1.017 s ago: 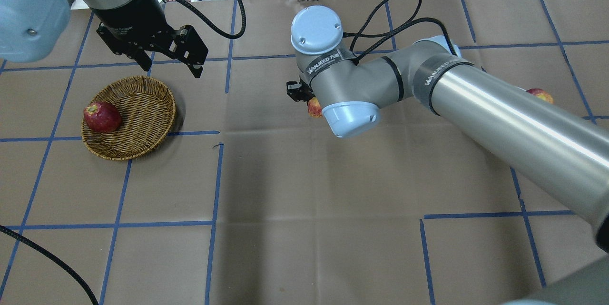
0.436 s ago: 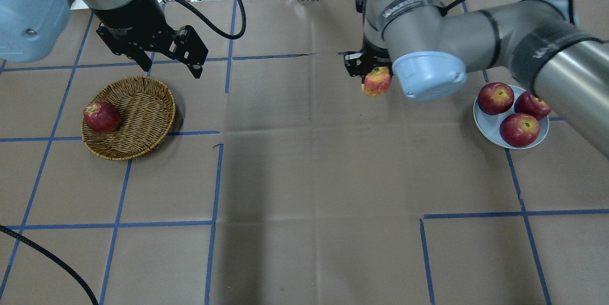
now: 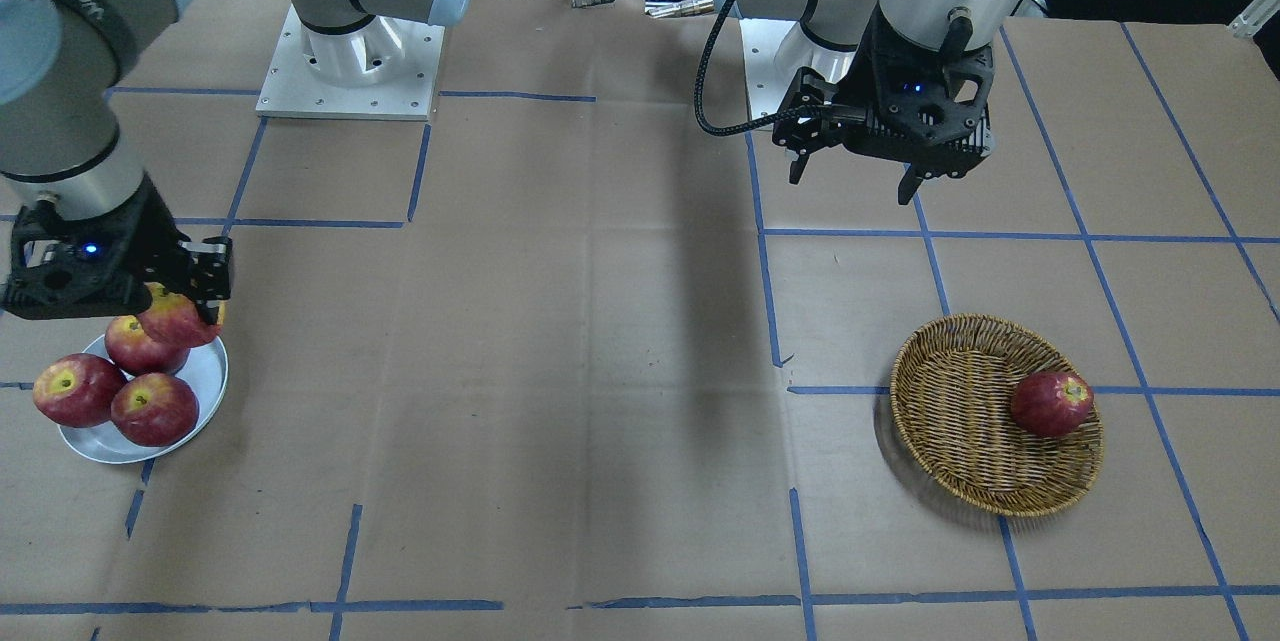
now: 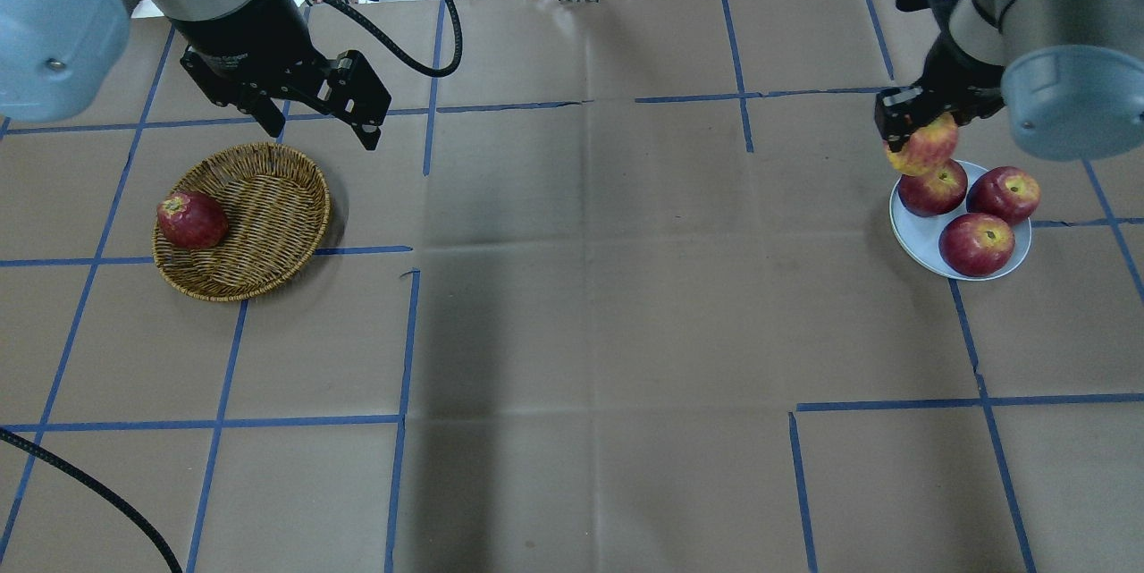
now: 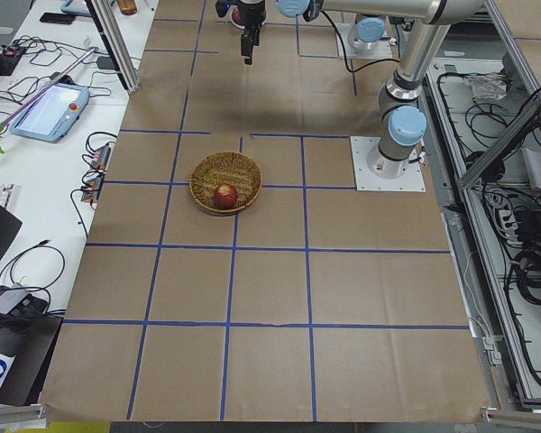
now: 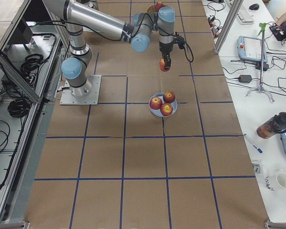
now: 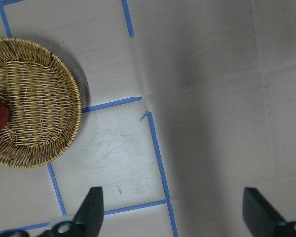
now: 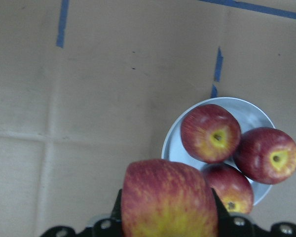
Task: Transfer apple from basket to plate
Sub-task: 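Lower the apple onto the plate beside the red apples and open the right gripper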
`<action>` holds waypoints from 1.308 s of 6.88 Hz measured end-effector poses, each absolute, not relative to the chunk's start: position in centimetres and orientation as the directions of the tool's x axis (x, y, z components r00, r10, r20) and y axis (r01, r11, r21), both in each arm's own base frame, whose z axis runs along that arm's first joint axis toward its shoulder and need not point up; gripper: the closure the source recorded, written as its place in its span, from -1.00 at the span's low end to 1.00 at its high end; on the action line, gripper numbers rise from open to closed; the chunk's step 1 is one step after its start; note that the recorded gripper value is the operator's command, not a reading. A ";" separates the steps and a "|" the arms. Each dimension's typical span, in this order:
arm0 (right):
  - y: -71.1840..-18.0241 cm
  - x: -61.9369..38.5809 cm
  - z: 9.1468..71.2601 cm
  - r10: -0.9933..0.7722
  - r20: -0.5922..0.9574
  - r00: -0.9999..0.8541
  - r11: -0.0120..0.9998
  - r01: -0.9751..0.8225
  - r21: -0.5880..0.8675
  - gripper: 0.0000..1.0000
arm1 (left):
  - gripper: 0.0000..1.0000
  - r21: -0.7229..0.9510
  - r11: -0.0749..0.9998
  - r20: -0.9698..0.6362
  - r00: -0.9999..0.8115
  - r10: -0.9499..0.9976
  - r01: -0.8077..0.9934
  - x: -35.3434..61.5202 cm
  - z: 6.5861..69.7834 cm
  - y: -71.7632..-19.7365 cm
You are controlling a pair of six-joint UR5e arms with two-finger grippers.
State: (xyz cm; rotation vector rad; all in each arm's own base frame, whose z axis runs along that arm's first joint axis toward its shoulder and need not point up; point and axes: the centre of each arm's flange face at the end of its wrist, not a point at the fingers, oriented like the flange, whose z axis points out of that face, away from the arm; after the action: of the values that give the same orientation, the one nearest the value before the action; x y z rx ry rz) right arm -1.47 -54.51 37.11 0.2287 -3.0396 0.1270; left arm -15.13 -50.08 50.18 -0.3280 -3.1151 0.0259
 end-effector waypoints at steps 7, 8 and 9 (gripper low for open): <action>-55.4 -14.1 28.7 -0.219 0.042 -0.975 0.972 -0.222 -0.082 -0.14 | -0.98 -0.011 0.978 0.010 -0.978 0.210 0.209 -15.2 49.8 -50.3; -55.6 -14.2 28.0 -0.220 0.036 -0.975 0.972 -0.222 -0.075 -0.14 | -0.98 -0.011 0.978 0.010 -0.978 0.210 0.209 -15.2 49.8 -50.3; -55.7 -14.2 27.5 -0.220 0.031 -0.975 0.973 -0.222 -0.069 -0.58 | -0.98 -0.010 0.978 0.010 -0.978 0.210 0.209 -15.2 49.8 -50.3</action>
State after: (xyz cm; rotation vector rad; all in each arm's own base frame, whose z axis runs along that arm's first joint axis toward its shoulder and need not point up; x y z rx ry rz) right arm -14.21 -55.69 27.45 0.3475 -3.0974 0.1119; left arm -15.16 -50.30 49.77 -0.3297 -3.1130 0.0136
